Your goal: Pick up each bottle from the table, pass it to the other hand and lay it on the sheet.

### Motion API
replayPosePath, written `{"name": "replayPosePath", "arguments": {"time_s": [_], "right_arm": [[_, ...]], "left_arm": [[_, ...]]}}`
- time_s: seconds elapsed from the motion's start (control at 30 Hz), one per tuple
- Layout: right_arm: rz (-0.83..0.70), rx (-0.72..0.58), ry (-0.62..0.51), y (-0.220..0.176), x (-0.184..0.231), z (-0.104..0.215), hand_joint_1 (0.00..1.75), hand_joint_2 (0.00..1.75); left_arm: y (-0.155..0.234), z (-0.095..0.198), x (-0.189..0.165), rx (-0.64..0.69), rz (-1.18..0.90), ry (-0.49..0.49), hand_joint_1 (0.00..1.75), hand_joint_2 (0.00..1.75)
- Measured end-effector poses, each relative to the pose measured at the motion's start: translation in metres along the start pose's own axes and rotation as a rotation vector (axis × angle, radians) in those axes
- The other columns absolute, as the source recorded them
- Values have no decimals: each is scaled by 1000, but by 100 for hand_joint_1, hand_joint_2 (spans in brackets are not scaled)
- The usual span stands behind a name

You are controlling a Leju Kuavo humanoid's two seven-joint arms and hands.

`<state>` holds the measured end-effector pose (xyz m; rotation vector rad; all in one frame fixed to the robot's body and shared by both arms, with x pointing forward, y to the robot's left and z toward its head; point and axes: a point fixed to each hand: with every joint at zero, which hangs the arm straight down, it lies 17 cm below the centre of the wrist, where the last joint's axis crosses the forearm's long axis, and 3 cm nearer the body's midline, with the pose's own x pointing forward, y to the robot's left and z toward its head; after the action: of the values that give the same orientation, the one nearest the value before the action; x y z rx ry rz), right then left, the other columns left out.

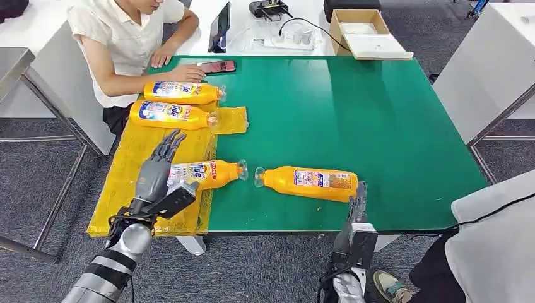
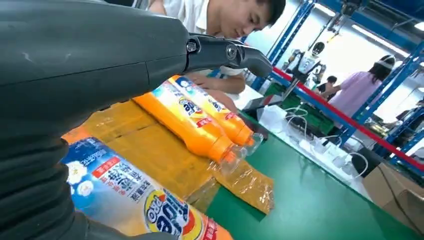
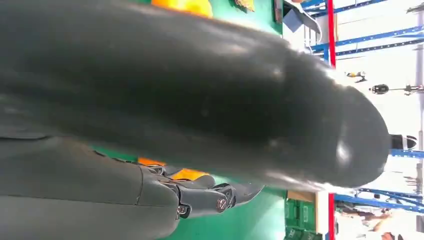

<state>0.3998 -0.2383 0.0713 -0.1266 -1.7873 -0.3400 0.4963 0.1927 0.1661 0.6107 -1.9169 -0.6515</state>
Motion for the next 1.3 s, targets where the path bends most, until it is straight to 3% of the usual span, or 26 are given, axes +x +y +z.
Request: {"name": "replayPosePath", "arguments": {"time_s": [0.03, 0.07, 0.33, 0.47, 0.6, 0.73, 0.83, 0.93, 1.3], "right_arm": [[22, 4, -4, 0, 0, 0, 0, 0], [62, 13, -16, 0, 1, 0, 0, 175], [775, 172, -345, -3, 32, -16, 0, 175], [972, 259, -422, -3, 32, -33, 0, 175], [1037, 307, -440, 1, 28, -42, 0, 175], [1083, 336, -390, 0, 15, -48, 0, 175], [1128, 398, -261, -8, -16, -55, 0, 175], [1154, 430, -204, -14, -31, -62, 0, 175], [1167, 526, 17, -22, -77, -81, 0, 175]], "left_arm": [[2, 1, 2, 7, 11, -6, 0, 175], [5, 2, 6, 21, 29, -17, 0, 175], [46, 23, 51, 264, 403, -53, 0, 175], [56, 33, 65, 323, 452, -65, 0, 175], [56, 36, 71, 339, 495, -59, 0, 175], [53, 38, 74, 338, 511, -55, 0, 175], [48, 41, 75, 327, 518, -50, 0, 175], [44, 43, 79, 316, 528, -50, 0, 175], [23, 38, 91, 233, 572, -47, 0, 175]]}}
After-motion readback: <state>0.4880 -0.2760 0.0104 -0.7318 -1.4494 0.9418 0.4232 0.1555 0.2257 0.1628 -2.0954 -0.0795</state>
